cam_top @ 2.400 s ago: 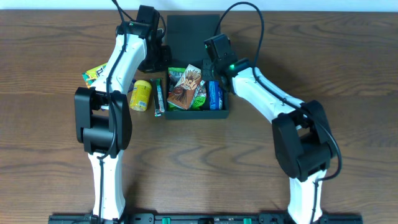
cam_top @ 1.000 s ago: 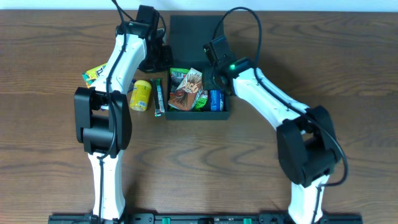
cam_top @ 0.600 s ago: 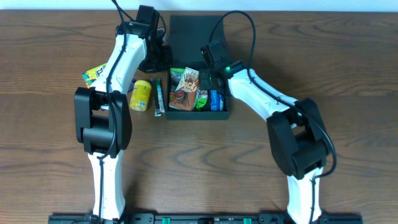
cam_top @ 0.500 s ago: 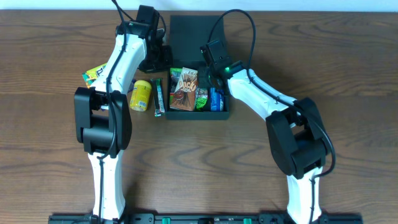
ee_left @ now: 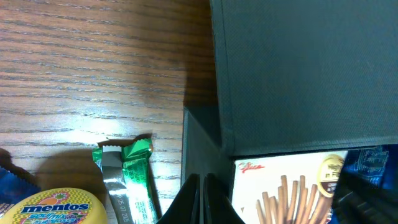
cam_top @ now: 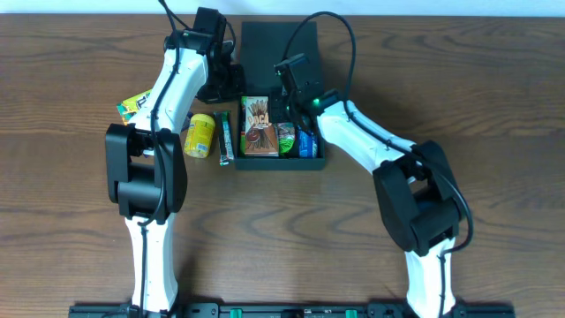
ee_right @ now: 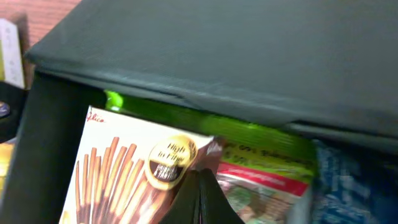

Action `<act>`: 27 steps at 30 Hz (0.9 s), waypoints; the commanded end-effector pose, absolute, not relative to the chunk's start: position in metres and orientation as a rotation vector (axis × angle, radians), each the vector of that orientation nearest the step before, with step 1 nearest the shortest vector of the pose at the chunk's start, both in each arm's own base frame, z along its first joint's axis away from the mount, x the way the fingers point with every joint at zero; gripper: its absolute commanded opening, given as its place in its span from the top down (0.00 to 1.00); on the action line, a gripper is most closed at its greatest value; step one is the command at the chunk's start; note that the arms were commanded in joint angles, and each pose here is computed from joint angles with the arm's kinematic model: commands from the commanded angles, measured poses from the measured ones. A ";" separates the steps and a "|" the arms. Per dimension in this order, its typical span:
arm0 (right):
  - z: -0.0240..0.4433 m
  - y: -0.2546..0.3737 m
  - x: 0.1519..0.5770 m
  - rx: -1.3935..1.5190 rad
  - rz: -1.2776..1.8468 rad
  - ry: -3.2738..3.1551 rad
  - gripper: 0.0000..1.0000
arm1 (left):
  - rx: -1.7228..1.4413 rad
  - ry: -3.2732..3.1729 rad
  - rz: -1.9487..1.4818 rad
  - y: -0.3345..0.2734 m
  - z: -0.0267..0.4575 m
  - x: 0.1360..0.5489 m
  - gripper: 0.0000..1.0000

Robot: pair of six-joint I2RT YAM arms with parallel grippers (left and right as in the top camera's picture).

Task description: Pack container

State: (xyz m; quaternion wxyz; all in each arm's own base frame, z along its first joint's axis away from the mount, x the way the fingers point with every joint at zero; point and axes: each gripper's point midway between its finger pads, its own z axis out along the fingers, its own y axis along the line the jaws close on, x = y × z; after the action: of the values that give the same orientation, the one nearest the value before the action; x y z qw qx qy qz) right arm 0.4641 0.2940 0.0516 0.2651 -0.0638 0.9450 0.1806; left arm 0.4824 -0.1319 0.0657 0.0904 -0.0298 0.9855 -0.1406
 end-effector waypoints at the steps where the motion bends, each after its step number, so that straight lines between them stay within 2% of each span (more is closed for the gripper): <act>1: 0.046 0.309 0.454 -0.243 0.501 2.559 0.99 | -0.071 2.954 -0.451 -0.138 0.057 0.478 0.94; 13: 0.030 0.294 0.433 -0.287 0.427 2.677 0.98 | -0.071 2.954 -0.451 -0.138 0.057 0.478 0.95; 22: 0.038 0.323 0.414 -0.375 0.617 2.684 0.99 | -0.071 2.954 -0.451 -0.138 0.057 0.478 0.94; 27: 0.044 0.301 0.429 -0.330 0.508 2.664 0.99 | -0.071 2.955 -0.450 -0.138 0.056 0.478 0.94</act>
State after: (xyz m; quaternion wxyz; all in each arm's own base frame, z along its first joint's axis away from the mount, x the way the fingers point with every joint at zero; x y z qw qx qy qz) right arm 0.4258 0.3029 0.0359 0.1907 -0.1105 0.9568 0.1897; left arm 0.4824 -0.1319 0.0657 0.0904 -0.0300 0.9855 -0.1406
